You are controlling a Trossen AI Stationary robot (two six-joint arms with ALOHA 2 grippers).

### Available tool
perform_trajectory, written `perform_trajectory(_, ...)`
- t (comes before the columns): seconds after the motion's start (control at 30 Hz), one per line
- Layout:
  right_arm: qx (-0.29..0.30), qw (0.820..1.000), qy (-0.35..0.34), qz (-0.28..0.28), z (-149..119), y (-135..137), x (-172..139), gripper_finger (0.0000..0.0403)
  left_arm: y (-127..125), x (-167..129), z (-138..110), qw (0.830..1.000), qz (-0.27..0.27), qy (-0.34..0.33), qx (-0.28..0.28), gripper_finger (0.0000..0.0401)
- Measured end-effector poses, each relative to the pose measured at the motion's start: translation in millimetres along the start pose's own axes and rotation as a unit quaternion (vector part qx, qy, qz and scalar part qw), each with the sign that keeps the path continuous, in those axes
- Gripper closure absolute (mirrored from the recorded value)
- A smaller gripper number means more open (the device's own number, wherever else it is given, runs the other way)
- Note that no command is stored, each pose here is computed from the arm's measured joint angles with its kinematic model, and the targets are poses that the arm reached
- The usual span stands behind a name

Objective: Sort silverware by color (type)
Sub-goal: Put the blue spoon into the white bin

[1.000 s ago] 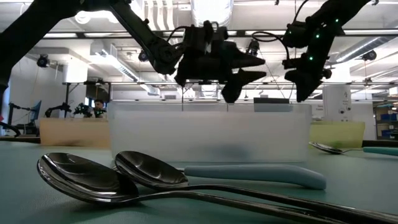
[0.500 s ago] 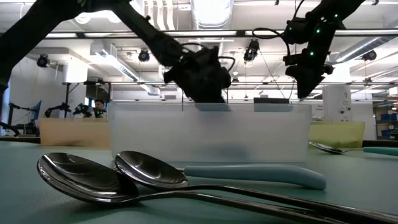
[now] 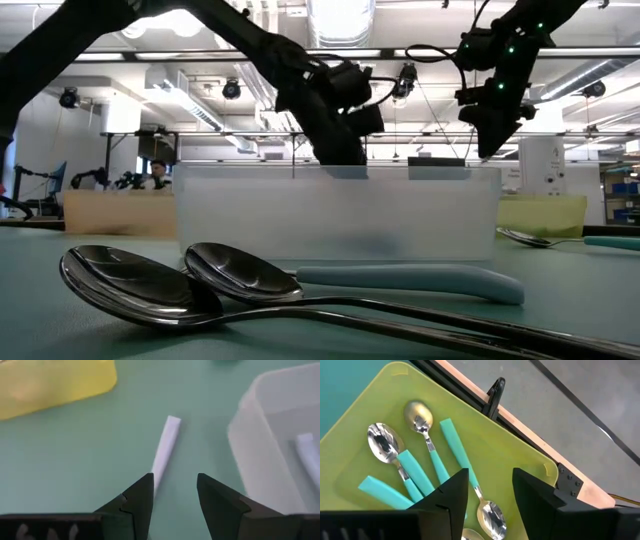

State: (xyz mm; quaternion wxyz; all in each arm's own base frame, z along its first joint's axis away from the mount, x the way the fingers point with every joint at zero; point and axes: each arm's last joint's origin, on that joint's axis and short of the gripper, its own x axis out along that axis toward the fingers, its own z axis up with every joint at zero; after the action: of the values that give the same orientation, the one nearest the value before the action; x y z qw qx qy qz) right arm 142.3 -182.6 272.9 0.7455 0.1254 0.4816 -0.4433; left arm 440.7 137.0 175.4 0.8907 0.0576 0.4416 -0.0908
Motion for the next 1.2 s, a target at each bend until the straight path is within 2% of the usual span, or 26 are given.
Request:
perform_trajectory(0.3,0.0,1.0,0.0,0.001,0,0,0,0.0264,9,29,5,1.0,0.008,0.018,-0.023,0.0265)
perform_trajectory(0.57,0.0,1.0,0.001,0.001,0,0,0,0.0262,16,59,14,0.991,-0.034,0.123,-0.034,0.0265)
perform_trajectory(0.73,0.0,1.0,0.001,0.001,0,0,0,0.0264,17,77,15,0.981,-0.017,0.188,-0.038,0.0269)
perform_trajectory(0.87,0.0,1.0,0.001,0.001,0,0,0,0.0268,18,81,17,0.979,-0.004,0.198,-0.053,0.0302)
perform_trajectory(1.03,0.0,1.0,0.001,0.001,0,0,0,0.0265,18,80,17,0.978,0.005,0.196,-0.077,0.0381)
perform_trajectory(1.2,0.0,1.0,0.001,0.001,0,0,0,0.0261,14,75,23,0.977,0.012,0.193,-0.085,0.0381)
